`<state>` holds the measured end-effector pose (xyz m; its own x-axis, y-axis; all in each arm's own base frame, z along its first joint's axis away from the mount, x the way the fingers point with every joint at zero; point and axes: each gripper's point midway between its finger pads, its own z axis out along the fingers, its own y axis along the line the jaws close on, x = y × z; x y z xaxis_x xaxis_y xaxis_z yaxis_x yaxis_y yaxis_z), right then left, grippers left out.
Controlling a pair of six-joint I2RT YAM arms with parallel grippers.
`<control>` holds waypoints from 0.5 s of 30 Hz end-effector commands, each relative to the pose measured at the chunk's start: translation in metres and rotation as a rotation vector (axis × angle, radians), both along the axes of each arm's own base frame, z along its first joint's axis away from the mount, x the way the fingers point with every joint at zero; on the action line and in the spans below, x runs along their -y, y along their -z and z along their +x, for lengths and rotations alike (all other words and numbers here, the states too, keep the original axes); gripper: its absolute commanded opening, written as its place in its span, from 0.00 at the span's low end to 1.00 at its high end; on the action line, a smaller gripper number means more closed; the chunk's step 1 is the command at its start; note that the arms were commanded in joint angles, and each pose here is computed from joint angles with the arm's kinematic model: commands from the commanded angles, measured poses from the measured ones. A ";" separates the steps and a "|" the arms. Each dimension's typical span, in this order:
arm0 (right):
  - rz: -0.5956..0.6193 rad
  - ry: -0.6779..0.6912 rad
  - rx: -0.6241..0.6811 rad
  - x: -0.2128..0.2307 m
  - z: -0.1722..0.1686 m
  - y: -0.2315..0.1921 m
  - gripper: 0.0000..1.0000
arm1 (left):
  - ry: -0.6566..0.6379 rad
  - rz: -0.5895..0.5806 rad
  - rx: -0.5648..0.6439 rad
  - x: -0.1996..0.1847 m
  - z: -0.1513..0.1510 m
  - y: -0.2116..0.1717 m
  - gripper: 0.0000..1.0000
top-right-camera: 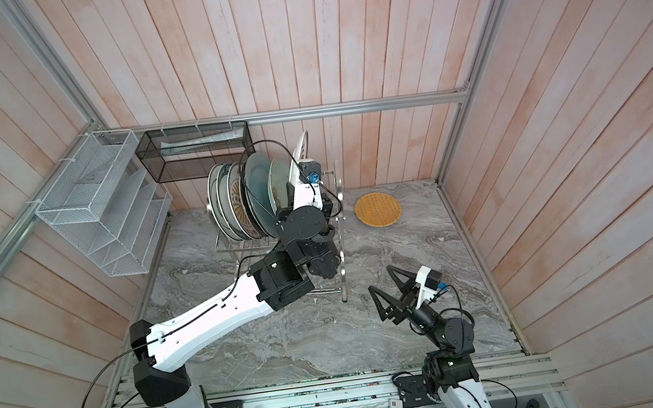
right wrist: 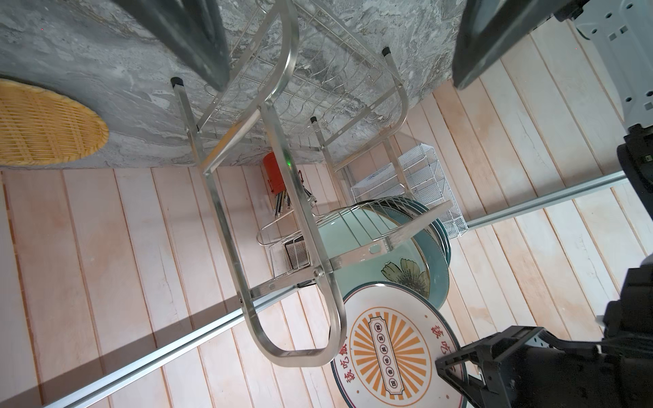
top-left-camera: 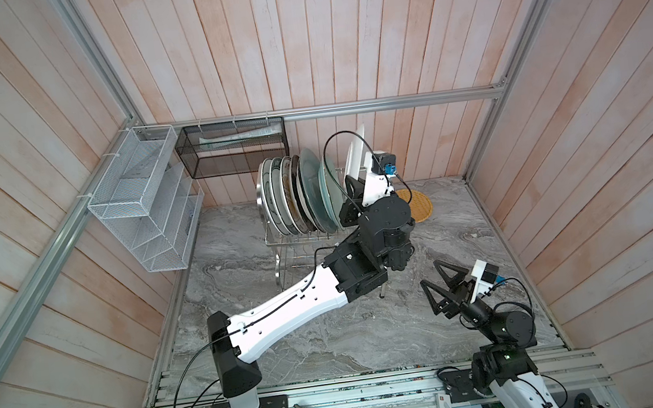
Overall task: Load the plates into the dish rack
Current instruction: 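Carry the white plate with the left gripper into the upper rack tier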
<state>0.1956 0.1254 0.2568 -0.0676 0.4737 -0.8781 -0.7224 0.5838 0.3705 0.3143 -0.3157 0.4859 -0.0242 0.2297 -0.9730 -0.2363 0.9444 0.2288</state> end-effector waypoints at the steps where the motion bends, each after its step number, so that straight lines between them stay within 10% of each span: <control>1: -0.008 0.008 -0.016 0.000 0.003 0.012 0.98 | 0.025 -0.046 0.015 0.003 -0.003 -0.014 0.00; 15: -0.012 0.000 -0.027 -0.003 0.005 0.016 0.98 | 0.089 -0.126 -0.142 0.005 0.020 0.029 0.00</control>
<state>0.1980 0.1273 0.2530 -0.0835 0.4691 -0.8792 -0.7178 0.5837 0.3796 0.3386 -0.3222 0.4587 -0.1447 0.1342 -0.9803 -0.1361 0.9786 0.1541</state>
